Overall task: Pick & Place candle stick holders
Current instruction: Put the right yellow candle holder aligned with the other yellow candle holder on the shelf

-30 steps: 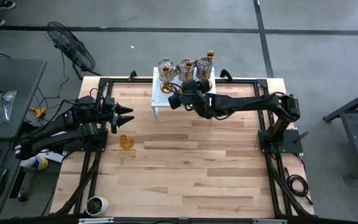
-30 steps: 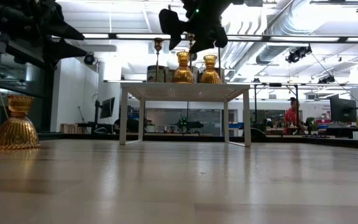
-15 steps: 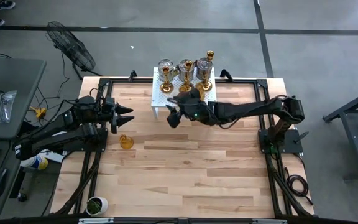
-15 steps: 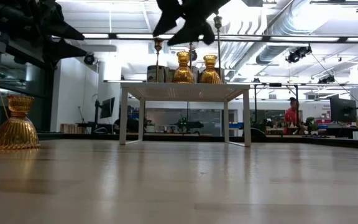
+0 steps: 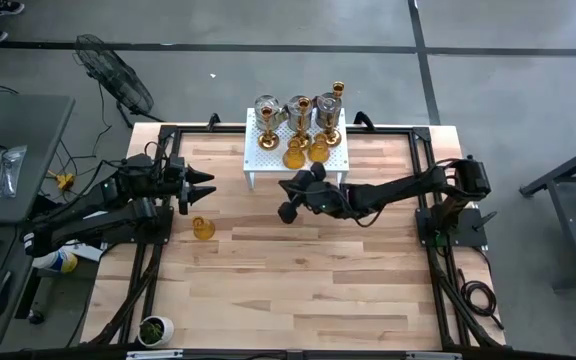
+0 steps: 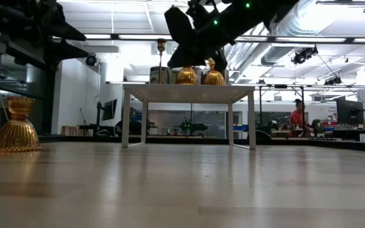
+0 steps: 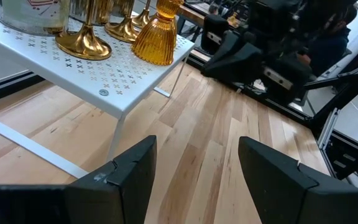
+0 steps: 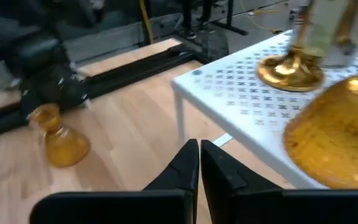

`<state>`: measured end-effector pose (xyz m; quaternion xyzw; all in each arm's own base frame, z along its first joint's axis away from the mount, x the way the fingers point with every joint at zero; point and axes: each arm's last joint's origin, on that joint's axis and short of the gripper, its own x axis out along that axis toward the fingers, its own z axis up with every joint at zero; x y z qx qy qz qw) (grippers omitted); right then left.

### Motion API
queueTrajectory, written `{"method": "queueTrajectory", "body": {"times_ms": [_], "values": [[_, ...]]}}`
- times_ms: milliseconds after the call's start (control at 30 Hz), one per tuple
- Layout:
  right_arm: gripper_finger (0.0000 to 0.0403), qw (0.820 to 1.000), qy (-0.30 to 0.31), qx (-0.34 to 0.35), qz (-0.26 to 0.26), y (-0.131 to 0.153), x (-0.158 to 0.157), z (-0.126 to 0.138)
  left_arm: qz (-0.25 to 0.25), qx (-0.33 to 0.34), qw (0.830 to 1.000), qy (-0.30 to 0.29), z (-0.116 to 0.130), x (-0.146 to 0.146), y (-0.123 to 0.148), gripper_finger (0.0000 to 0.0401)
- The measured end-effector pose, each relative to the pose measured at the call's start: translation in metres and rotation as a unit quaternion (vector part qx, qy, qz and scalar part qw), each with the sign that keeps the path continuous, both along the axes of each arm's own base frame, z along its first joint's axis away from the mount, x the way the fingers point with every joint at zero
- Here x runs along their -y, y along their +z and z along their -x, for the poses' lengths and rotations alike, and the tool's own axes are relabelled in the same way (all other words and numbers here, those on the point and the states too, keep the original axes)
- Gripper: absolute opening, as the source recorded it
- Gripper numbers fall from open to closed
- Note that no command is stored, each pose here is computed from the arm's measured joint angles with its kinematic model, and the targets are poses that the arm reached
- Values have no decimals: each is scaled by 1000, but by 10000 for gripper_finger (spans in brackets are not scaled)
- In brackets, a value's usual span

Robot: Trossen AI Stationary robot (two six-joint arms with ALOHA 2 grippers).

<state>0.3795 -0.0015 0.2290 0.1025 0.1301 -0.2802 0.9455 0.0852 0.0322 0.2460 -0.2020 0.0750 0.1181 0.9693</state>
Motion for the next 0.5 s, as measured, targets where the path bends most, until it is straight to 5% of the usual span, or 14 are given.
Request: {"method": "queueTrajectory", "body": {"times_ms": [500], "values": [[3, 995, -91, 28, -38, -10, 26, 7, 0, 0, 1000, 0, 0, 0, 0, 223]]}}
